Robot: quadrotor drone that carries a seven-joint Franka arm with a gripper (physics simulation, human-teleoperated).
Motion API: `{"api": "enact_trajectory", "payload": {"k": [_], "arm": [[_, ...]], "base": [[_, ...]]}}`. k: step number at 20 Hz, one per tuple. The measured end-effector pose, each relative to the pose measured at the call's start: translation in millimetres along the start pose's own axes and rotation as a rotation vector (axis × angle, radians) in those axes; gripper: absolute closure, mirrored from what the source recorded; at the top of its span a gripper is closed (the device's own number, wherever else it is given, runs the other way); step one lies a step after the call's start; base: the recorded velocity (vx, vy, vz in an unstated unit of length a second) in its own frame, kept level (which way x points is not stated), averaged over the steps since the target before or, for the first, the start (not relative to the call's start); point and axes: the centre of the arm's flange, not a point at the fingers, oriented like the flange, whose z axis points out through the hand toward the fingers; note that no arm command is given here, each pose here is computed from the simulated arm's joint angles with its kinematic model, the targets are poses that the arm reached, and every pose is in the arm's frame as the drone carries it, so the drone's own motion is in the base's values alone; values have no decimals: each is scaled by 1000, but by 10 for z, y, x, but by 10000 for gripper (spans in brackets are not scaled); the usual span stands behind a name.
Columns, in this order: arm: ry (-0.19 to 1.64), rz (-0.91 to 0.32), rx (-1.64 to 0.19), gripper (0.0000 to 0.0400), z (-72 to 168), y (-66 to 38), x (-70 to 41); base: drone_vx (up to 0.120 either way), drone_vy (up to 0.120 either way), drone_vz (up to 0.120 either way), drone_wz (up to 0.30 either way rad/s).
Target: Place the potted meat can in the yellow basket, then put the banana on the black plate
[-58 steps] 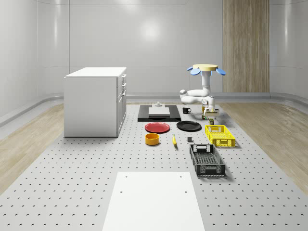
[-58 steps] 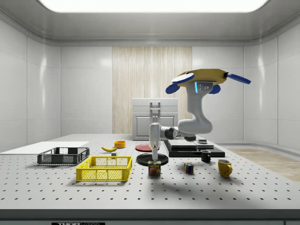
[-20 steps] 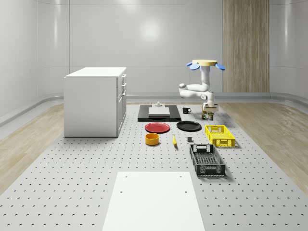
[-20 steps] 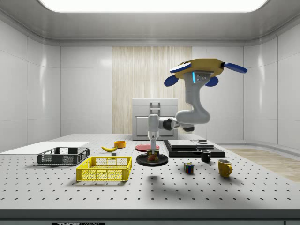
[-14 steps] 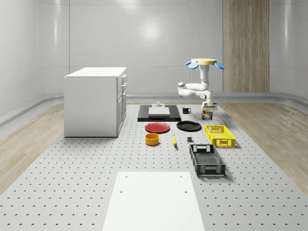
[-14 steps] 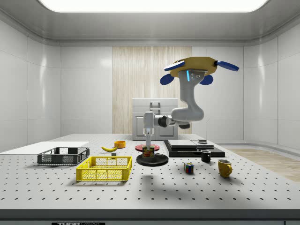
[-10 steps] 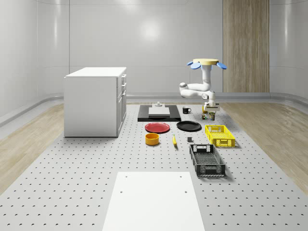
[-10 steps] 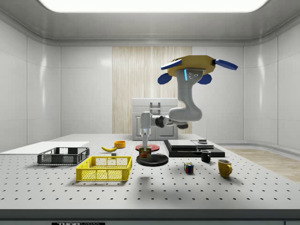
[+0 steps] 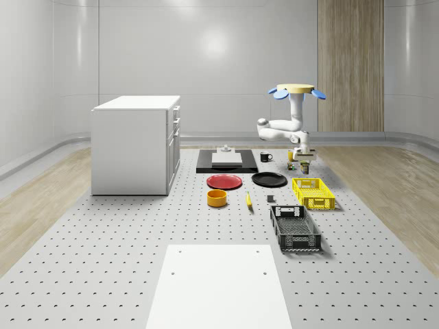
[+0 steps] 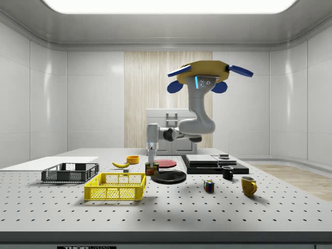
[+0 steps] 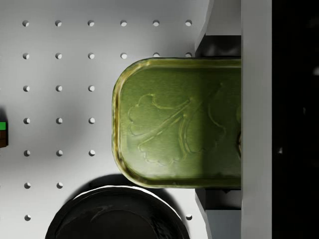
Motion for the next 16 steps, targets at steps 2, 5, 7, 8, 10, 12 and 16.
{"api": "enact_trajectory", "payload": {"k": [2,5,7,8,10,12,16], "arm": [[0,0,0,108,0,0,0],[0,0,0,108,0,0,0],[0,0,0,108,0,0,0],[0,0,0,108,0,0,0],[0,0,0,108,0,0,0],[0,0,0,108,0,0,0],[0,0,0,108,0,0,0]], "base": [[120,0,0,0],[120,0,0,0],[120,0,0,0],[120,0,0,0],[120,0,0,0],[120,0,0,0],[120,0,0,0]]}}
